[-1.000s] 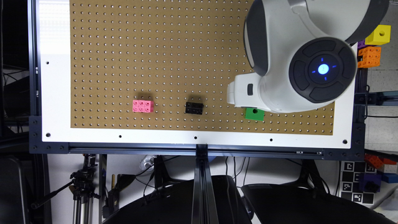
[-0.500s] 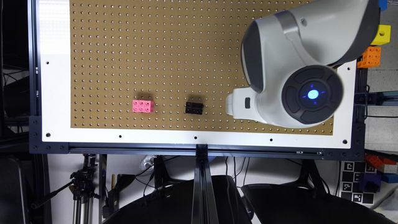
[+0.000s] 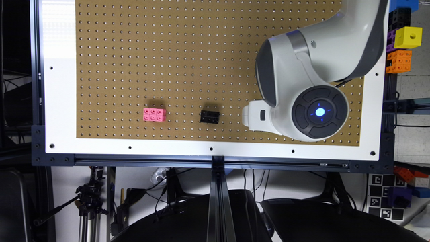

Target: Pick up green block.

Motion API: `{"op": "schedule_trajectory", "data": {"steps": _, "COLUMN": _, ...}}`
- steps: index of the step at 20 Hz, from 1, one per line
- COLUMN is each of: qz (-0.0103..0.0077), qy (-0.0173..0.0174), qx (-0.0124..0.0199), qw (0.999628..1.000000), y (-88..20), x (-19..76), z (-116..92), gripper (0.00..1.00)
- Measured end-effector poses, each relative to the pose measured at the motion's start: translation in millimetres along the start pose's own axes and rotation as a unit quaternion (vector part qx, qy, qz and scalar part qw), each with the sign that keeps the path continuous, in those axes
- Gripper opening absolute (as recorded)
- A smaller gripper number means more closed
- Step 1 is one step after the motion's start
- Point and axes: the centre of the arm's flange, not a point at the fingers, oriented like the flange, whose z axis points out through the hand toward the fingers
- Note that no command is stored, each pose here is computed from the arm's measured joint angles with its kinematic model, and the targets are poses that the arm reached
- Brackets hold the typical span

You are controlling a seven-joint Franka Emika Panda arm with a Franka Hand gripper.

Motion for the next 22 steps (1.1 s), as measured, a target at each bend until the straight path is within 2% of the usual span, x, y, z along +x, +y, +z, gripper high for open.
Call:
{"op": "schedule_trajectory", "data": {"steps": 2, "qz": 0.0004, "qy": -0.0001, "qx": 0.0021, "qw": 0.999998, "y": -3.4, "x": 2.5, "z": 2.1, "gripper": 1.0}}
{"op": "schedule_trajectory", "data": {"steps": 4, "qz": 0.0003, "qy": -0.0031, "qx": 0.0001, "qw": 0.999995, "y": -3.1, "x": 2.9, "z": 14.4, "gripper": 1.0}}
{"op": "schedule_trajectory", "data": {"steps": 7, "qz": -0.0007, "qy": -0.004, "qx": -0.0004, "qw": 0.999992, "y": -3.9, "x": 5.6, "z": 30.3, "gripper": 1.0}}
{"op": "schedule_trajectory", "data": {"steps": 10, "qz": -0.0007, "qy": -0.0035, "qx": 0.0013, "qw": 0.999993, "y": -6.7, "x": 7.8, "z": 32.2, "gripper": 1.0}}
{"op": "schedule_trajectory", "data": {"steps": 14, "qz": -0.0008, "qy": -0.0065, "qx": -0.0019, "qw": 0.999977, "y": -5.3, "x": 6.9, "z": 40.1, "gripper": 1.0}}
{"op": "schedule_trajectory", "data": {"steps": 15, "qz": -0.0009, "qy": -0.0061, "qx": -0.0014, "qw": 0.99998, "y": -5.8, "x": 7.2, "z": 39.5, "gripper": 1.0}}
{"op": "schedule_trajectory", "data": {"steps": 16, "qz": -0.001, "qy": -0.0062, "qx": -0.0017, "qw": 0.999979, "y": -5.7, "x": 7.2, "z": 40.0, "gripper": 0.0}}
{"op": "schedule_trajectory", "data": {"steps": 22, "qz": -0.0009, "qy": -0.0063, "qx": -0.0017, "qw": 0.999978, "y": -5.7, "x": 7.3, "z": 40.0, "gripper": 0.0}}
